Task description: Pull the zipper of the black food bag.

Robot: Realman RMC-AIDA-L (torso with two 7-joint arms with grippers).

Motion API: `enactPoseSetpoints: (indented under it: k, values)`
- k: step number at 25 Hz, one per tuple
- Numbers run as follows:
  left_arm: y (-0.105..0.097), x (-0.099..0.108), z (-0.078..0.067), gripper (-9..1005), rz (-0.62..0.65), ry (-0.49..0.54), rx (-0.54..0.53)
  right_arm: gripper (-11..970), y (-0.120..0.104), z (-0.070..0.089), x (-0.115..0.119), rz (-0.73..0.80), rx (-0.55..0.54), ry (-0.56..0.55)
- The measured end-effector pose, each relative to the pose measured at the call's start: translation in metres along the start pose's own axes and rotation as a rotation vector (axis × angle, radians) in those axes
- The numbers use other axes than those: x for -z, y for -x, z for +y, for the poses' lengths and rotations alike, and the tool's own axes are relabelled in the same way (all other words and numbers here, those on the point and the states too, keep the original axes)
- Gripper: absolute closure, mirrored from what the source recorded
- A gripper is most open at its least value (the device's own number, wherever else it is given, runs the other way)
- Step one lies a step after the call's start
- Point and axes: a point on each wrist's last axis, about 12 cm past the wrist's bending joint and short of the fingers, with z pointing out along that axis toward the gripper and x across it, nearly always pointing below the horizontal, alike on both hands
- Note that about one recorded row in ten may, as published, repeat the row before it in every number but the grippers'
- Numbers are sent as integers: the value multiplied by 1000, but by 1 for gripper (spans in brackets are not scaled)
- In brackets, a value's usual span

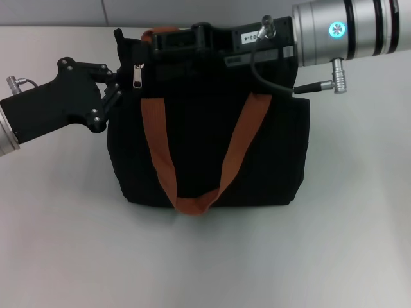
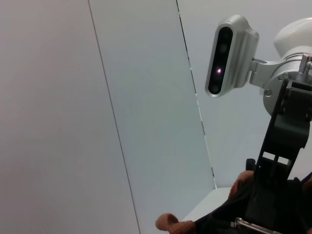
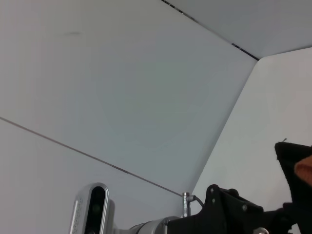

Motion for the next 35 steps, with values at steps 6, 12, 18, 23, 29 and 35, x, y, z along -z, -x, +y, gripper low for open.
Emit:
enactPoseSetpoints:
  k: [6,12,18,23,29,35]
  values:
    - [0,0,0,965,1,0,0,133,0,-1,-4,-2,-13,-12]
    - [1,-2,1,965,0,0,-3,133,3,1,-7,2,-15,-15]
    - [2,-3,2,965,-3,0,-3,133,4,4,-12,17,-6,-12]
    - [2,-3,3,965,-4,1,-2,132,4,5,-12,22,-4,-8]
    - [3,-4,4,965,-4,1,-4,135,4,6,-14,25,-4,0]
    - [3,-4,4,965,-3,2,-6,139,4,7,-14,20,-9,6]
